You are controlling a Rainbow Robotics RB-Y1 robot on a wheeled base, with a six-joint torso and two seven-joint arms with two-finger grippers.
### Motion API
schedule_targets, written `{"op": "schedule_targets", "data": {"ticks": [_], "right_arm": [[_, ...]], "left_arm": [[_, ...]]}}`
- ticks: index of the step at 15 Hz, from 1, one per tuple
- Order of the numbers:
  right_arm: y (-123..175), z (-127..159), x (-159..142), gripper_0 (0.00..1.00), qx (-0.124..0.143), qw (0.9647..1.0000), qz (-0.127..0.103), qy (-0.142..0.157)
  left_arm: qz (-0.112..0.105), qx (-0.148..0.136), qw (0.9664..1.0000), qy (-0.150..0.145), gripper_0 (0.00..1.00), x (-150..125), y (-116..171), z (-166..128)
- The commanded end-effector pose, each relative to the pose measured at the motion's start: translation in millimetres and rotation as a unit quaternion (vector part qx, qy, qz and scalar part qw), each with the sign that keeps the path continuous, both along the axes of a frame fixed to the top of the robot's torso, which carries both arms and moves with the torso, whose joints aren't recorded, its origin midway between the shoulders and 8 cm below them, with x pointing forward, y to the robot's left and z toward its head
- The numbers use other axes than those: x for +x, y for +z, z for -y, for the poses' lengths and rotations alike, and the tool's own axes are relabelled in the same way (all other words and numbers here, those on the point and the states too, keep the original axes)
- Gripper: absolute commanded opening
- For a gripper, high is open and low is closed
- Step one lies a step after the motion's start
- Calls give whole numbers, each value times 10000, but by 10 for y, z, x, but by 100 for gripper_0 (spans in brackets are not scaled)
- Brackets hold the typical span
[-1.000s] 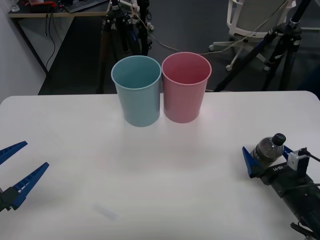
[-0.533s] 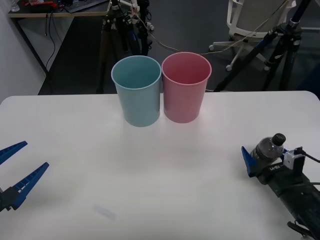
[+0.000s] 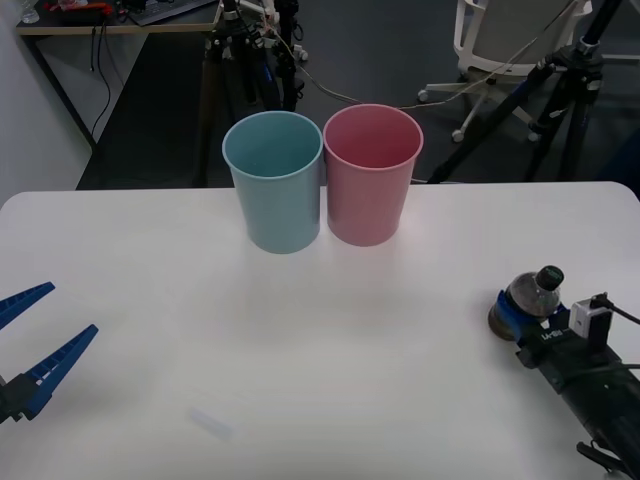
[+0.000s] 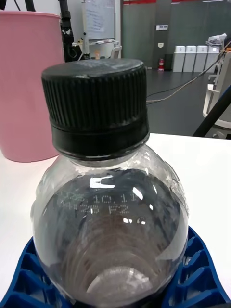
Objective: Grasp the object on the table and drop it into the matching bin: aluminum can to the light blue bin, PET bottle to the pink bin.
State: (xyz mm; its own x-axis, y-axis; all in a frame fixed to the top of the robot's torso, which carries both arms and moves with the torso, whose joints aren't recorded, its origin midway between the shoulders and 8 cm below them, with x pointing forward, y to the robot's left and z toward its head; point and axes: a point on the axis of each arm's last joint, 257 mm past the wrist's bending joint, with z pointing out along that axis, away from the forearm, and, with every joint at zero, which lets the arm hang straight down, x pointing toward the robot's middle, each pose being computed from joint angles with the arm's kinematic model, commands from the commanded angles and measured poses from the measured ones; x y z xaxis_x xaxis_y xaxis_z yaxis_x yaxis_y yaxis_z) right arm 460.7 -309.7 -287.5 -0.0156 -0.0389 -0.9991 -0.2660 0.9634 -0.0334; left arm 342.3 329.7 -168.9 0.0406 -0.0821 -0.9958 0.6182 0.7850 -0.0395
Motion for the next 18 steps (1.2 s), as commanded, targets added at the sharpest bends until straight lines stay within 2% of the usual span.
{"op": "schedule_targets", "data": {"ticks": [1, 8, 12, 15, 18], "right_arm": [[4, 40, -43, 0, -14, 10000, 7, 26], [225, -17, -446, 0, 15, 9994, -47, 341], [563, -124, -550, 0, 68, 9979, 25, 639], [854, -193, -581, 0, 117, 9971, 28, 754], [1141, -290, -608, 0, 160, 9953, -56, 948]], "left_arm": [[0, 0, 10000, 0, 100, 0, 0, 0], [0, 0, 10000, 0, 100, 0, 0, 0], [0, 0, 10000, 0, 100, 0, 0, 0], [0, 0, 10000, 0, 100, 0, 0, 0], [0, 0, 10000, 0, 100, 0, 0, 0]]}}
